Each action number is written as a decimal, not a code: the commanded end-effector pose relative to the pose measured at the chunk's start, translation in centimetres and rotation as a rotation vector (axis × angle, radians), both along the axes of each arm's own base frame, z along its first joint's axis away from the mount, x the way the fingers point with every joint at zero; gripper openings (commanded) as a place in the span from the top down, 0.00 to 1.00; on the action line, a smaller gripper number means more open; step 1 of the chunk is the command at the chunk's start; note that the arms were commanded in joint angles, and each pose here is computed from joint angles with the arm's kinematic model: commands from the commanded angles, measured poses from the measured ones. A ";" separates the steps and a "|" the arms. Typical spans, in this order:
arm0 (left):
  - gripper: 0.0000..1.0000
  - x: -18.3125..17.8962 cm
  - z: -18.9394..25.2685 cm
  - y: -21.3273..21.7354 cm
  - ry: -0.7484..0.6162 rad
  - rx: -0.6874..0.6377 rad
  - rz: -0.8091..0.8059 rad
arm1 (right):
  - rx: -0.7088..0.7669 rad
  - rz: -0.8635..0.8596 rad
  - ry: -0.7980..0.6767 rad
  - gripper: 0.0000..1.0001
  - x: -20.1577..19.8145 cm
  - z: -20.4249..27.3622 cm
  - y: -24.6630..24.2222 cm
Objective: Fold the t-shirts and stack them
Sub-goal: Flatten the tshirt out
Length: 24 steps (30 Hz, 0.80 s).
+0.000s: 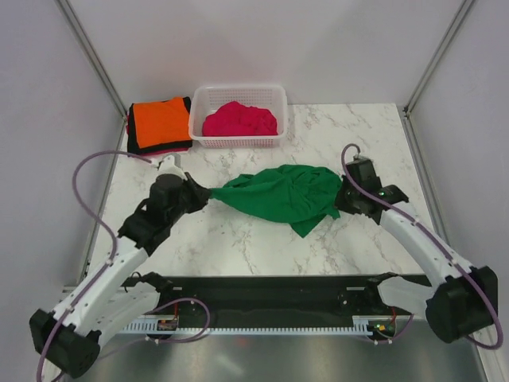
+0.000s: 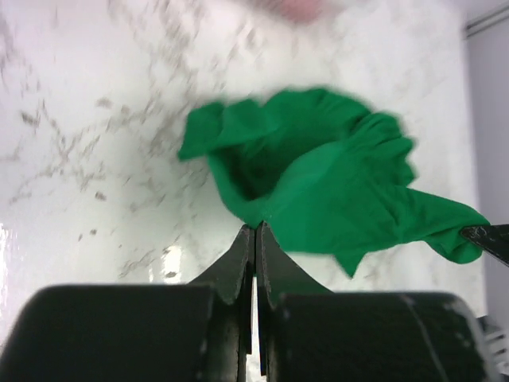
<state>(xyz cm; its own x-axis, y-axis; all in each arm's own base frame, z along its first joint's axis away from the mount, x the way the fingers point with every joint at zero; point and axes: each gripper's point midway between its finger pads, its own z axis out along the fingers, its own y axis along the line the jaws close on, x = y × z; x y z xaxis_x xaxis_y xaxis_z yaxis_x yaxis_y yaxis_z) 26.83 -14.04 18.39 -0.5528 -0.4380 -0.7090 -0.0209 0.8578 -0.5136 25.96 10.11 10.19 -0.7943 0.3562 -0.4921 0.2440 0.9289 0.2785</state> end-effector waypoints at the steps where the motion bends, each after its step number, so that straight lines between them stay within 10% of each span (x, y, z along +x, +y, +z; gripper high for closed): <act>1: 0.98 -1.7 8.5 2.1 -0.153 -0.002 0.022 | -0.078 -0.008 -0.195 1.00 0.2 10.5 -2.3; 8: 0.98 -7.1 21.3 4.6 -0.381 -0.070 -0.011 | -0.069 0.018 -0.605 1.00 -3.2 28.8 -4.8; 24: 0.98 -23.2 37.1 7.2 -0.947 -0.192 -0.308 | 0.133 0.117 -1.504 1.00 -24.4 49.8 -9.5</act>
<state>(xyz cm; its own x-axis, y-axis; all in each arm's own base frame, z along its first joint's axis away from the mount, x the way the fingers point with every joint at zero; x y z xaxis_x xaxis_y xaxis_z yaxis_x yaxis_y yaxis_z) 7.17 -7.44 53.02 -0.0235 -0.5509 -0.8342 0.5841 0.6696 -0.4587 6.21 2.26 55.40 0.1710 0.4058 -0.8978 -0.3434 0.8787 0.3317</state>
